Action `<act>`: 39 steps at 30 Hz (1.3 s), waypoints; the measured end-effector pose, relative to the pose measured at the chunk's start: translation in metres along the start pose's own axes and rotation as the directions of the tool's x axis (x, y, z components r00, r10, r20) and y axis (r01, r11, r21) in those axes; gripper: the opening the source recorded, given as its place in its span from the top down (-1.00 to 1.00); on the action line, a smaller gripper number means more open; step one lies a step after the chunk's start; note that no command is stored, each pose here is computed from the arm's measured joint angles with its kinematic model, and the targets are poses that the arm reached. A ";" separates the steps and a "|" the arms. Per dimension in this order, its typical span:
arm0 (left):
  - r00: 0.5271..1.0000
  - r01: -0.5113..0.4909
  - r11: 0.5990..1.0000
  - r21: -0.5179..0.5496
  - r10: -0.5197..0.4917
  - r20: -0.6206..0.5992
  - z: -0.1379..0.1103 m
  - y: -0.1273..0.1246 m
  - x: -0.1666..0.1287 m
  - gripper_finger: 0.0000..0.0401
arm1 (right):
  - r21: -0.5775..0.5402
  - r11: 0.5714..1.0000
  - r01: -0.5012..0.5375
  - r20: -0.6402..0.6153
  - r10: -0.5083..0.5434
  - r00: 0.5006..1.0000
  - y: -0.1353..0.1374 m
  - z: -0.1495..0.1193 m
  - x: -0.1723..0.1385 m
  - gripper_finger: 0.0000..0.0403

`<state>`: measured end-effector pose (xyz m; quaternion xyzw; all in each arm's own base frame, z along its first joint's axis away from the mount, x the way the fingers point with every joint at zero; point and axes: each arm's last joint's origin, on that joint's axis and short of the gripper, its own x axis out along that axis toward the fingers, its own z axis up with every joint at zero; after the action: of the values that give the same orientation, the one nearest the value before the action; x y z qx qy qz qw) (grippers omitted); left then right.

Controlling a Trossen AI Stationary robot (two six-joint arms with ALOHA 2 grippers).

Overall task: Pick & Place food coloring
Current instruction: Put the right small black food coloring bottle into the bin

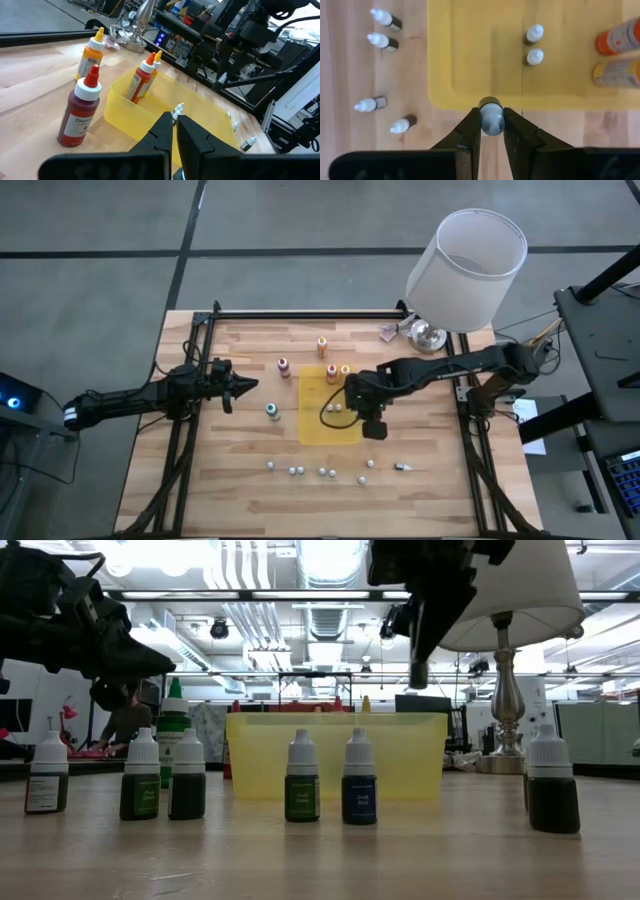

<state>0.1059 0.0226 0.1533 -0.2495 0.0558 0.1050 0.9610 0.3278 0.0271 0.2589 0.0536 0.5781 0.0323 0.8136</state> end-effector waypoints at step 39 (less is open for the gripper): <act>1.000 -0.003 1.000 0.000 0.003 -0.006 0.000 0.000 0.000 1.00 | -0.005 0.999 0.050 -0.100 -0.050 0.994 -0.047 0.014 0.077 0.71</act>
<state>0.1062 0.0227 0.1527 -0.2499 0.0591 0.1058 0.9607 0.3659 -0.0115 0.1859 0.0363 0.6191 0.0154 0.7843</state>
